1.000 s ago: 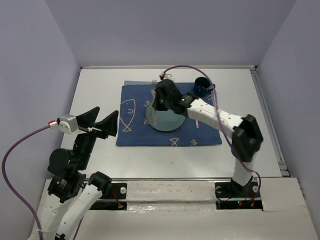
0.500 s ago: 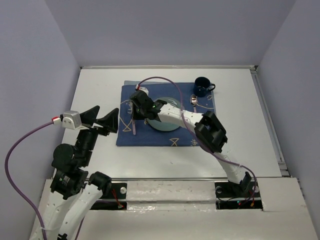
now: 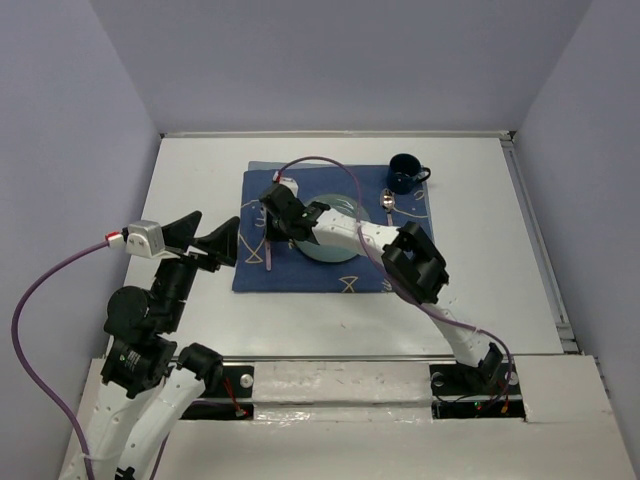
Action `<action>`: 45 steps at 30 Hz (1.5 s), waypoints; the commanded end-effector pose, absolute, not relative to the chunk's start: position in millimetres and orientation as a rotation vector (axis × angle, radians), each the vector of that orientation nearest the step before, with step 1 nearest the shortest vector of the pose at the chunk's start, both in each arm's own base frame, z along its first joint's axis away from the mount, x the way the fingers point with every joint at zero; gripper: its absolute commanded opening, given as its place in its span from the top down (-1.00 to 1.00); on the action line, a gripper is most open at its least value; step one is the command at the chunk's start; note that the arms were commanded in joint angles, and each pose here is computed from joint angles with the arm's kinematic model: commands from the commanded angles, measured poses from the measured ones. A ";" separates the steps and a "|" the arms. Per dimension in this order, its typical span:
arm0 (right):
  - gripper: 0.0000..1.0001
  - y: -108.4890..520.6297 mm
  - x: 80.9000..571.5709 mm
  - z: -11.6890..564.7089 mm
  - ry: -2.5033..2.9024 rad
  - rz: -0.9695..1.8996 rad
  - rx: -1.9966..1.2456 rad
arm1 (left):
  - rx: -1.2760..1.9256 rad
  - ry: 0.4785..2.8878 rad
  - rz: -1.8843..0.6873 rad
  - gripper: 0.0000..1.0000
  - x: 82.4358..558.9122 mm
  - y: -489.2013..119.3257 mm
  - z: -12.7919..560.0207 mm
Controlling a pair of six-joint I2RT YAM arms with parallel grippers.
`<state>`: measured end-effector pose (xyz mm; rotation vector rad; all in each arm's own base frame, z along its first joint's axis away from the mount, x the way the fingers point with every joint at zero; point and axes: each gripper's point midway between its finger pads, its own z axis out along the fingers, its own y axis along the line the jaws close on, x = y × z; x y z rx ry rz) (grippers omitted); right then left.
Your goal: Set the dinner table for one person
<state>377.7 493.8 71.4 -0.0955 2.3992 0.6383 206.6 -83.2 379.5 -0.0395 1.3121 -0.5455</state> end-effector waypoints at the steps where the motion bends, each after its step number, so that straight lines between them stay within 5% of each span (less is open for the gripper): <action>1: 1.00 500.8 389.6 85.3 2.346 0.653 -0.046 | -0.033 1.282 -0.556 -0.98 208.6 -85.5 386.0; 33: 1.00 493.4 414.2 72.3 2.335 0.606 0.028 | -0.026 1.280 -0.561 -0.98 208.1 -86.8 386.8; 42: 0.25 492.1 419.9 71.2 2.334 0.605 0.031 | -0.027 1.284 -0.562 -0.98 208.5 -87.1 386.2; 45: 0.21 491.5 419.4 73.1 2.332 0.606 0.031 | -0.027 1.284 -0.562 -0.98 208.9 -87.2 386.2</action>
